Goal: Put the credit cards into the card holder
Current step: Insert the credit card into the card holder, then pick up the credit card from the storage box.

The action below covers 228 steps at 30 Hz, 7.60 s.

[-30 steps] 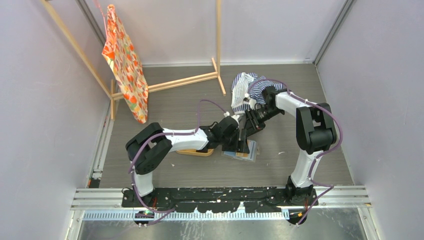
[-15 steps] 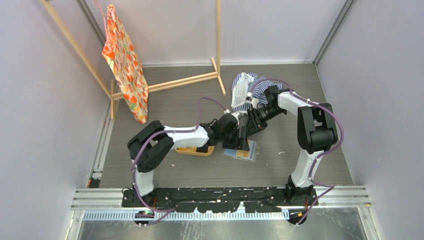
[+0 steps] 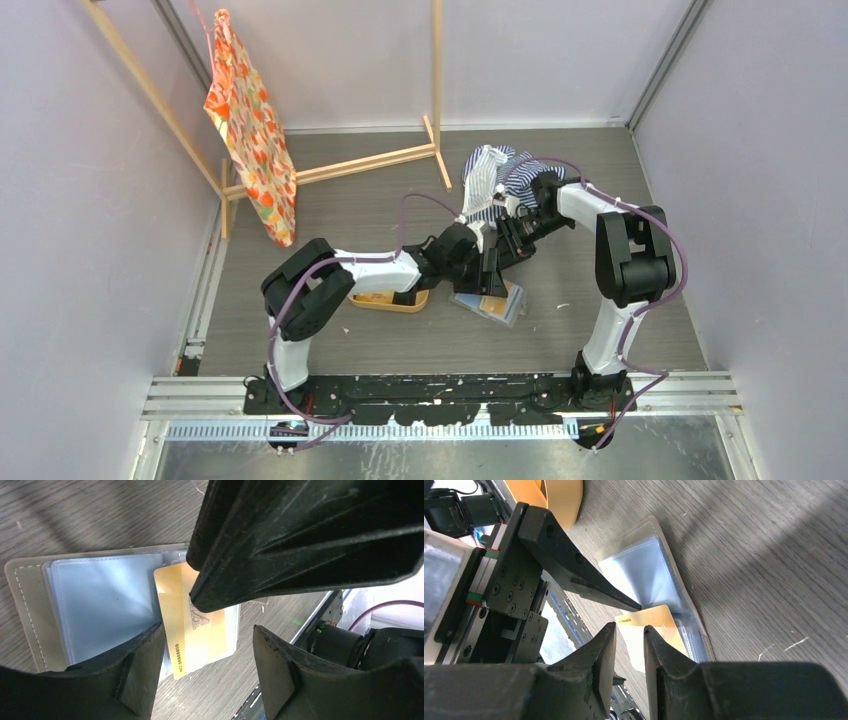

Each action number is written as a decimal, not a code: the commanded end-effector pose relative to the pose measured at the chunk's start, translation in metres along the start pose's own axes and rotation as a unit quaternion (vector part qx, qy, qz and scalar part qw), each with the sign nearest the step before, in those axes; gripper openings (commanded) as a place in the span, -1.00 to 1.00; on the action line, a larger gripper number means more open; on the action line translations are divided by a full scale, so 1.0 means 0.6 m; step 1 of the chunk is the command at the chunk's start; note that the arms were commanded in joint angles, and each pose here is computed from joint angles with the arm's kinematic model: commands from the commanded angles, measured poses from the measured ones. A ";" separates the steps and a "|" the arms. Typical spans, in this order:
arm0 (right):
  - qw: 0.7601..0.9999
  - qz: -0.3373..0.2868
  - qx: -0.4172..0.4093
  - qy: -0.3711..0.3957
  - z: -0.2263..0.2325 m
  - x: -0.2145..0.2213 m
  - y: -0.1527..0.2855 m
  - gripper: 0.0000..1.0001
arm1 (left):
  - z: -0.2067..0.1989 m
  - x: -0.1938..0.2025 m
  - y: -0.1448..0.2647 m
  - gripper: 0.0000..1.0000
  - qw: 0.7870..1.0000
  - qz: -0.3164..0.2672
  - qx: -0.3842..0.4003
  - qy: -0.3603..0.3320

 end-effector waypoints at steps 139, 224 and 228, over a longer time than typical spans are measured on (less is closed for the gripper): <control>0.944 -0.036 0.030 0.328 0.203 -0.026 0.049 0.26 | 0.115 -0.031 0.361 0.96 0.963 -0.190 -0.183 -0.047; 0.967 -0.043 0.016 0.251 0.090 -0.021 0.047 0.24 | 0.245 0.000 0.198 0.08 0.915 0.014 -0.403 -0.024; 0.967 -0.043 0.016 0.251 0.090 -0.021 0.047 0.24 | 0.241 -0.020 0.211 0.05 0.915 -0.004 -0.403 -0.025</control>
Point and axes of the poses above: each gripper's point midway between its finger pads, its own y axis back along the fingers, its own z axis along the line the jaws close on, x = y × z, the point moved 4 cm from there along y, back along the fingers, and after that the axes turned 6 degrees about -y, right-handed, at the moved point
